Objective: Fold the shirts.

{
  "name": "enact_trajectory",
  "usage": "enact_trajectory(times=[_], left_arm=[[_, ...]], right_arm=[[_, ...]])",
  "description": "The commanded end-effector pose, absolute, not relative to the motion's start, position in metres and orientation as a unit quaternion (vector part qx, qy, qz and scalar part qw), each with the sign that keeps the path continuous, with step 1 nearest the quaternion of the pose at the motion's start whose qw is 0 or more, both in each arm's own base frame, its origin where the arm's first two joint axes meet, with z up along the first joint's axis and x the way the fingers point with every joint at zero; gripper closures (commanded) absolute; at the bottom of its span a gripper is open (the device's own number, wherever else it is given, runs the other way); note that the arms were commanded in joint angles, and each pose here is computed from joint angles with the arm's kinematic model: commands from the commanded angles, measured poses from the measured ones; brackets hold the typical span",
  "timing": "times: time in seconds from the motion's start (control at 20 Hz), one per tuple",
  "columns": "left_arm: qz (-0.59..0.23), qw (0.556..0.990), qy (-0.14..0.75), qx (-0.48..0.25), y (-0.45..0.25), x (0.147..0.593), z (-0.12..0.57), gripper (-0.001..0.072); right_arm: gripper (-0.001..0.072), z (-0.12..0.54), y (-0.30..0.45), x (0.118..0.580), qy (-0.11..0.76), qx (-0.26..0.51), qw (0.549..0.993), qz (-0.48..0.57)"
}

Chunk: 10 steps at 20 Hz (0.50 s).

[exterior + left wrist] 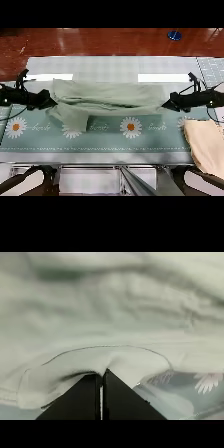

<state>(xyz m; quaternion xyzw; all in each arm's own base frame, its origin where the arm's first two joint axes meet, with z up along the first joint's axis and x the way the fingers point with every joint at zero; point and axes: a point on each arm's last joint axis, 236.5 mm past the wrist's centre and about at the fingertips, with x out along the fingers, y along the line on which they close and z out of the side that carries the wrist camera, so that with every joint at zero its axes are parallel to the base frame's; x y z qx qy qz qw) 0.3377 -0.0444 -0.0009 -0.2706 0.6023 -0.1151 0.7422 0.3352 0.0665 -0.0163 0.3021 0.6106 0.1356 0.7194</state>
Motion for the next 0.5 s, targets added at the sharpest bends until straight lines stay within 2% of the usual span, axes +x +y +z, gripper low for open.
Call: enact_trajectory(times=[0.0,0.2,0.45], left_arm=[[-0.123,0.748,0.592,-0.275,-0.043,0.39,0.013,0.069],[-0.124,0.747,0.589,-0.281,-0.044,0.446,0.012,0.069],[-0.148,0.73,0.612,-0.264,-0.058,0.483,-0.021,0.069]], right_arm=[[0.0694,-0.002,0.058,0.38,0.59,0.306,0.735,0.136],[0.0694,-0.01,0.051,0.416,0.586,0.312,0.736,0.134],[0.0693,-0.029,0.043,0.452,0.577,0.323,0.74,0.125]])
